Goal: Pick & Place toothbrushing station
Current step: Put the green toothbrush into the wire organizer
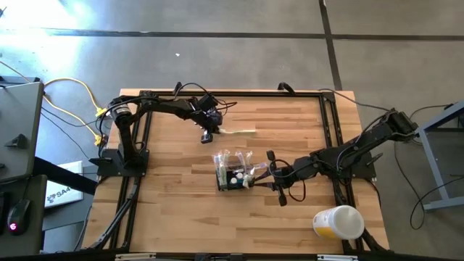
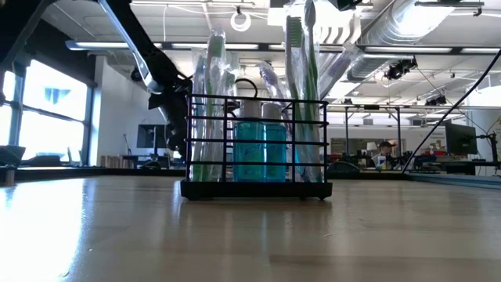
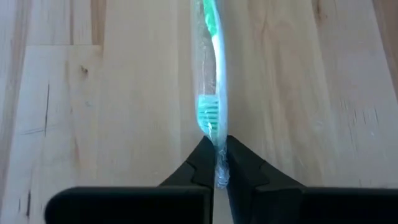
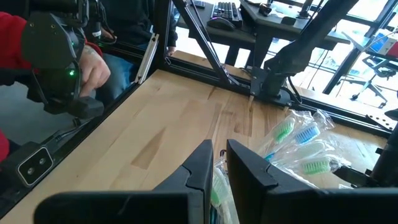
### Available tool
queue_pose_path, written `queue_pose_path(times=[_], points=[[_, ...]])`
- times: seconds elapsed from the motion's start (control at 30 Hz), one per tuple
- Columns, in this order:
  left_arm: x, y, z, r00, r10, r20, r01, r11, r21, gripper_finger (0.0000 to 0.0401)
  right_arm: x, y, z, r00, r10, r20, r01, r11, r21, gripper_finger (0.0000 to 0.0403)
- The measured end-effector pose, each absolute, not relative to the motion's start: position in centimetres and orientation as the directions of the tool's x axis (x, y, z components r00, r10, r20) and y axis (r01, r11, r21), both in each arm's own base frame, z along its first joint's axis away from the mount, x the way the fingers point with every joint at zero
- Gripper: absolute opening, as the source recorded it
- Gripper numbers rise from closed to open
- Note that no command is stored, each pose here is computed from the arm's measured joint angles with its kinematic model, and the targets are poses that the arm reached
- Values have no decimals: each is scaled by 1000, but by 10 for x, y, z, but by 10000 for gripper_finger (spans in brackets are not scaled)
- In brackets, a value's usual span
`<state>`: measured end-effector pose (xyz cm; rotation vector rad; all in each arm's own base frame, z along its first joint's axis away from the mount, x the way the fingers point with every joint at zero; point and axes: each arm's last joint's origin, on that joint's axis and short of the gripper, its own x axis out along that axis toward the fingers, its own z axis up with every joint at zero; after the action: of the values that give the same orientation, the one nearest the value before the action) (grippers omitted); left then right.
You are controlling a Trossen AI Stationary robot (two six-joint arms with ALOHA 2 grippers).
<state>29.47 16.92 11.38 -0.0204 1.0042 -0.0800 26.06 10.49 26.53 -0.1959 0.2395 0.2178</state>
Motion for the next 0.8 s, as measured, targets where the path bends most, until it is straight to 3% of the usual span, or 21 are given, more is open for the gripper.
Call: queue_pose_path(times=[0.37, 0.8], points=[[292, 167, 118, 516, -69, -854, 39, 998, -57, 4, 261, 105, 265, 948, 189, -255, -235, 958, -163, 39], [272, 149, 174, 495, 21, -869, -16, 1000, 15, 1, 260, 105, 265, 947, 186, -262, -236, 956, -176, 39]])
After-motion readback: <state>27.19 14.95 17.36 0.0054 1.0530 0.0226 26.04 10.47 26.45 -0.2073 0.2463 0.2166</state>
